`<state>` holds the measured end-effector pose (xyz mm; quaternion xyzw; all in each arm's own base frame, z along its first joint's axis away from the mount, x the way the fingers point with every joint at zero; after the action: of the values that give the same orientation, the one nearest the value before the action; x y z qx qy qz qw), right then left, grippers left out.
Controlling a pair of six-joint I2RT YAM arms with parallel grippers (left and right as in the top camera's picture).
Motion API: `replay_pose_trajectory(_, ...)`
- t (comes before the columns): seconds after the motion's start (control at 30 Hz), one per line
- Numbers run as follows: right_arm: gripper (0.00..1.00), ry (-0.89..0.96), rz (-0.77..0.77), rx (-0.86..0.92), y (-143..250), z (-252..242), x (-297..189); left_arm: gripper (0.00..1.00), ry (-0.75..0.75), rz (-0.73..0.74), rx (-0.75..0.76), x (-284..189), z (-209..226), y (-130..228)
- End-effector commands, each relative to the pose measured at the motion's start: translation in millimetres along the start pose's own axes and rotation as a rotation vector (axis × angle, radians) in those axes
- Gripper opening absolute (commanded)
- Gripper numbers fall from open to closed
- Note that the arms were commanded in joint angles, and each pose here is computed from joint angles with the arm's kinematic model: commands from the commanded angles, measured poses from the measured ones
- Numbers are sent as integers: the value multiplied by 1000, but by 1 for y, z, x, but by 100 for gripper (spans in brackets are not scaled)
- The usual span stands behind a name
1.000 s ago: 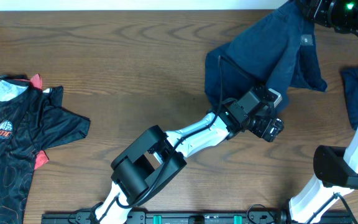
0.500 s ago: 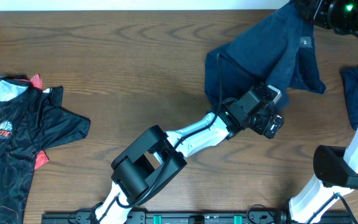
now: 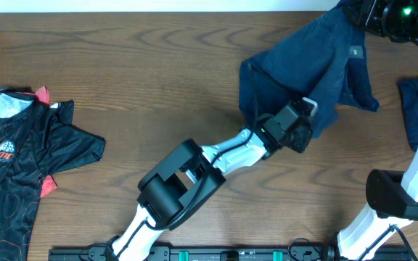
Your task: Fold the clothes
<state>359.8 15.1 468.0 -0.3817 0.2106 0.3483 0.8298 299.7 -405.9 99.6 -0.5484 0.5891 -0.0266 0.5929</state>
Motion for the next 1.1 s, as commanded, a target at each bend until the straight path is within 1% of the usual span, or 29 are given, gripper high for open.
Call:
replay_pose_trajectory(0.0,1,-32,2,-37,2,6,-4,68,-27,-18,-56,-3,16,-5)
replay_pose_trajectory(0.03,1,-32,2,-38,2,6,-4,69,-22,-20,-58,-3,17,-6)
replay_pose_trajectory(0.07,1,-32,2,-38,2,6,-4,68,-22,-21,-59,-3,18,-6)
replay_pose_trajectory(0.13,1,-31,2,-38,2,6,-4,58,-22,-25,-59,-3,18,-7)
replay_pose_trajectory(0.17,1,-31,2,-38,2,6,-4,59,-22,-27,-58,-3,18,-7)
replay_pose_trajectory(0.23,1,-32,3,-38,2,6,-4,77,-11,-33,-56,-3,17,-8)
replay_pose_trajectory(0.27,1,-32,3,-38,2,6,-4,82,0,-38,-55,-3,16,-9)
replay_pose_trajectory(0.4,1,-31,3,-37,2,6,-4,84,58,-44,-48,-4,10,-11)
replay_pose_trajectory(0.6,1,-31,4,-37,2,6,-4,86,78,-37,-41,-3,4,-9)
replay_pose_trajectory(0.7,2,-30,6,-36,3,6,-4,87,113,-35,-36,-3,-1,-9)
replay_pose_trajectory(0.87,1,-29,7,-35,3,6,-4,87,139,-39,-17,-1,-13,-9)
replay_pose_trajectory(1.07,2,-26,13,-32,4,5,-4,90,165,-55,6,0,-27,-9)
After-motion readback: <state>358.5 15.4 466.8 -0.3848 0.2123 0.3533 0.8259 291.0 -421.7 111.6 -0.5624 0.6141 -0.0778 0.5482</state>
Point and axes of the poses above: each gripper's point midway between its finger pads, its own x axis out along the fingers, its own z axis along the line the jaws close on, y = z × x, the point moved 9 cm from there along -x, back along the fingers, and after that the axes turned 11 degrees about x, right-handed, at the moved point
